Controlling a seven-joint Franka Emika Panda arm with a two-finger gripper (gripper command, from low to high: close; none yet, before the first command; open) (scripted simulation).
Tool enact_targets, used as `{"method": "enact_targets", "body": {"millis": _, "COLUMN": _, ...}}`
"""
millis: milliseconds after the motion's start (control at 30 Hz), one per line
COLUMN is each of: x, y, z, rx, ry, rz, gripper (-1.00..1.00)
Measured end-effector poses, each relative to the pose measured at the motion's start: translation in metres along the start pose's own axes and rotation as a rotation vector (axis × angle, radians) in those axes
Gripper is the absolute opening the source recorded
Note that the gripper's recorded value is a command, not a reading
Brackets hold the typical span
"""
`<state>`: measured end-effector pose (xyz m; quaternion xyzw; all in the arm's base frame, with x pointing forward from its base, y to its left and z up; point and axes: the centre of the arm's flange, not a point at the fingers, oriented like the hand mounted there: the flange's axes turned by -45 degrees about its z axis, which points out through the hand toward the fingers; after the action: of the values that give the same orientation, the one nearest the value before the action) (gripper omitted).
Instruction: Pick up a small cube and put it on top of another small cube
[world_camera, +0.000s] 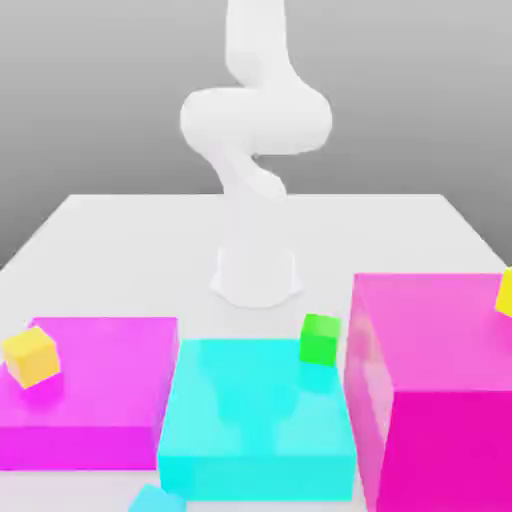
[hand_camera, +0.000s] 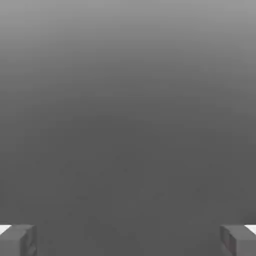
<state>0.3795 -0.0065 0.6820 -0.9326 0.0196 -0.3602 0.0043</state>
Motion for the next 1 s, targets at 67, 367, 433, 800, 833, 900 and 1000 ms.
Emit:
{"method": "enact_targets", "body": {"millis": 67, "x": 0.002, "y": 0.006, "z": 0.037, "rx": -0.007, "ry": -0.053, "rz": 0.021, "gripper": 0.00}}
{"method": "enact_targets", "body": {"millis": 367, "x": -0.021, "y": 0.036, "z": 0.194, "rx": -0.044, "ry": -0.275, "rz": 0.117, "gripper": 0.00}}
{"method": "enact_targets", "body": {"millis": 433, "x": -0.032, "y": 0.044, "z": 0.228, "rx": -0.054, "ry": -0.324, "rz": 0.139, "gripper": 0.00}}
{"method": "enact_targets", "body": {"millis": 800, "x": -0.139, "y": 0.088, "z": 0.393, "rx": -0.114, "ry": -0.592, "rz": 0.261, "gripper": 0.00}}
{"method": "enact_targets", "body": {"millis": 833, "x": -0.152, "y": 0.092, "z": 0.406, "rx": -0.119, "ry": -0.616, "rz": 0.272, "gripper": 0.00}}
{"method": "enact_targets", "body": {"millis": 900, "x": -0.179, "y": 0.099, "z": 0.431, "rx": -0.131, "ry": -0.665, "rz": 0.293, "gripper": 0.00}}
{"method": "enact_targets", "body": {"millis": 1000, "x": -0.218, "y": 0.107, "z": 0.465, "rx": -0.145, "ry": -0.716, "rz": 0.316, "gripper": 0.00}}
